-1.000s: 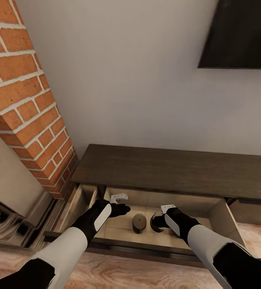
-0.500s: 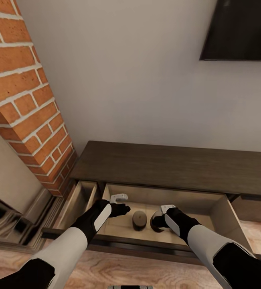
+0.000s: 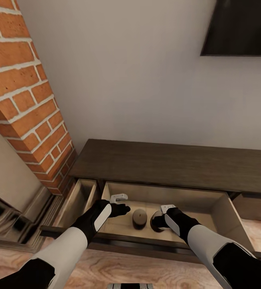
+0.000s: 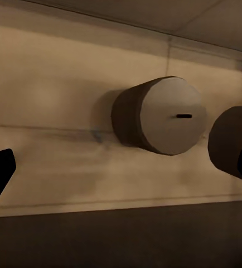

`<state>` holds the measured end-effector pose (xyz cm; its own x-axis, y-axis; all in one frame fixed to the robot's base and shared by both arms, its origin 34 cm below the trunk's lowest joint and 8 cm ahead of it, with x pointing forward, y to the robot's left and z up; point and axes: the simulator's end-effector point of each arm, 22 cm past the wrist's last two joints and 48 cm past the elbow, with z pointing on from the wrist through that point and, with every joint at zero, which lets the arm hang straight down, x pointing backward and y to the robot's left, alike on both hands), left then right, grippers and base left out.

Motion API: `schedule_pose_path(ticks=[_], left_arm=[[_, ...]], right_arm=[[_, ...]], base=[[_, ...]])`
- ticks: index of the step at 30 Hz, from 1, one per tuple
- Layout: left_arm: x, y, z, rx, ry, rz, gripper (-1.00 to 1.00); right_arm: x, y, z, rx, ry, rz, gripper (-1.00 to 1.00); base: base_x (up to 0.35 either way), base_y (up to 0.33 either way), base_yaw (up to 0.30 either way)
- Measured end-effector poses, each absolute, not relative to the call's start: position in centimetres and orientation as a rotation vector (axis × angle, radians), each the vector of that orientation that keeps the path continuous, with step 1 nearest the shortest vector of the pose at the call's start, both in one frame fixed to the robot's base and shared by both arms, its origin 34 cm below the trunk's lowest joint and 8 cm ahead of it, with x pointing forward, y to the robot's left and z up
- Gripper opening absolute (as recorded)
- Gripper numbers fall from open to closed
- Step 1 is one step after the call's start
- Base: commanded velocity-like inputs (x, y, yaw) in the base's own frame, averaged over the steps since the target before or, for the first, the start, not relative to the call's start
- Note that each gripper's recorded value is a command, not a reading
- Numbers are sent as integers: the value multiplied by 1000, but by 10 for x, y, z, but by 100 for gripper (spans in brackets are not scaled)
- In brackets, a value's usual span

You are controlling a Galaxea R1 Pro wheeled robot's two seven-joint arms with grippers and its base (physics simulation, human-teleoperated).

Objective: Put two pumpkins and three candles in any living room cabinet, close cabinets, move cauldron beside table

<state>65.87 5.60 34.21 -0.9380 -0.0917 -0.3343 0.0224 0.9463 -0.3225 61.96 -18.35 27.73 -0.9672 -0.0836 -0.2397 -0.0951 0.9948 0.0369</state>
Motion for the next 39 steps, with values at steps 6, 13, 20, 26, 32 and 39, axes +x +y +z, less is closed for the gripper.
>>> schedule_pose_path(ticks=[6,13,20,26,32,39], left_arm=[[655,56,329,-51,2750,-461,100],[655,56,327,-51,2749,-461,100],[655,56,327,-51,2749,-459,100],[655,57,327,-52,2749,-458,100],[655,57,327,-52,2749,-457,100],[654,57,322,-51,2750,-458,100]], right_arm=[[616,-184,264,-132,2898,70,-100],[616,-184,262,-132,2897,70,-100],[616,-183,262,-132,2896,70,-100],[616,-183,262,-132,2897,70,-100],[616,-184,262,-132,2897,70,-100],[614,-184,257,-132,2898,70,-100]], base=[[0,0,0],[0,0,0],[111,0,0],[127,0,0],[11,0,0],[0,0,0]])
